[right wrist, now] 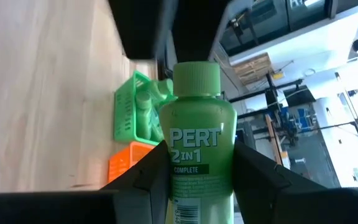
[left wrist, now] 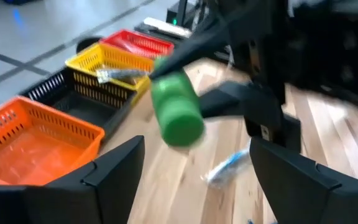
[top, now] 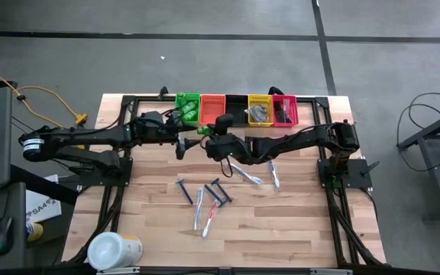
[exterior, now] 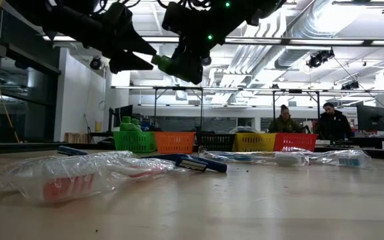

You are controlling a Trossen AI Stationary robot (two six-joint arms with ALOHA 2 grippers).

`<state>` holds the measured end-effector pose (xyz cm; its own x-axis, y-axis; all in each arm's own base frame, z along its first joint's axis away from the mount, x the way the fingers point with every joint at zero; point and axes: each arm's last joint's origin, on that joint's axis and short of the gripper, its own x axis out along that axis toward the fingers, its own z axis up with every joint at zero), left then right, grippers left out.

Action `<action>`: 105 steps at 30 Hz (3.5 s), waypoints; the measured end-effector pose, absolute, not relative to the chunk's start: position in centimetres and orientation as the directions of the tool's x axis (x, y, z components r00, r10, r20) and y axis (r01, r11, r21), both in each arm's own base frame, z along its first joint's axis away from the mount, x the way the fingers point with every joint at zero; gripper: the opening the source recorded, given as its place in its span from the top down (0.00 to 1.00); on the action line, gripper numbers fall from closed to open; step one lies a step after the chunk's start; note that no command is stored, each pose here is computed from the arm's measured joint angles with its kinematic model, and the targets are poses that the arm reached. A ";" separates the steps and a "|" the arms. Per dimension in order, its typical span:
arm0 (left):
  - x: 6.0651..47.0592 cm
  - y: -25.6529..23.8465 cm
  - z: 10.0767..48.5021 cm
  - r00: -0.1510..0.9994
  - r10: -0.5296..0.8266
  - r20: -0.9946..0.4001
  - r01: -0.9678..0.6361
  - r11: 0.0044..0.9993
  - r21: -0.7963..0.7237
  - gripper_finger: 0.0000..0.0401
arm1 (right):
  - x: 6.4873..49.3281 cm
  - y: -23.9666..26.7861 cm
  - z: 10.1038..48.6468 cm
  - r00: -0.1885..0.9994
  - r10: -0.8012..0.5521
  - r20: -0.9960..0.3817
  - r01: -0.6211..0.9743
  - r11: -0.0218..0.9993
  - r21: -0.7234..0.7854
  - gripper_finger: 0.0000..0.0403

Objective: Pick & Place Travel size toiletries
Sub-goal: Put the green shampoo bottle into the green bin

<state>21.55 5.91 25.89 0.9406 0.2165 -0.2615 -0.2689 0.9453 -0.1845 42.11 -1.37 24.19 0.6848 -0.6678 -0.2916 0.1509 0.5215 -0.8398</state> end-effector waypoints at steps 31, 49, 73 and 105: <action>21.9 6.2 25.7 0.927 0.276 -0.254 -0.325 0.929 -0.177 0.27 | 43.7 -1.1 23.2 0.763 -0.613 -0.205 0.236 0.559 -0.795 0.67; 21.9 6.2 25.8 0.927 0.279 -0.253 -0.338 0.912 -0.232 0.65 | 43.7 -1.1 23.2 0.773 -0.599 -0.209 0.234 0.575 -0.784 0.67; 21.5 7.1 25.7 0.857 0.423 -0.295 -0.480 0.863 -0.156 0.75 | 42.1 0.3 24.9 0.685 -0.692 -0.230 0.252 0.520 -0.816 0.23; 27.5 22.1 26.6 0.269 0.430 -0.862 -0.800 0.597 0.049 0.73 | 31.6 -5.1 31.6 0.476 -0.693 -0.542 0.370 0.716 -0.592 0.25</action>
<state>27.50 22.12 26.57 0.2687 0.4300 -0.8619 -0.8004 0.5975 0.0486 31.58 -5.05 31.62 0.4760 -0.6928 -0.5417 0.3696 0.7165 -0.5917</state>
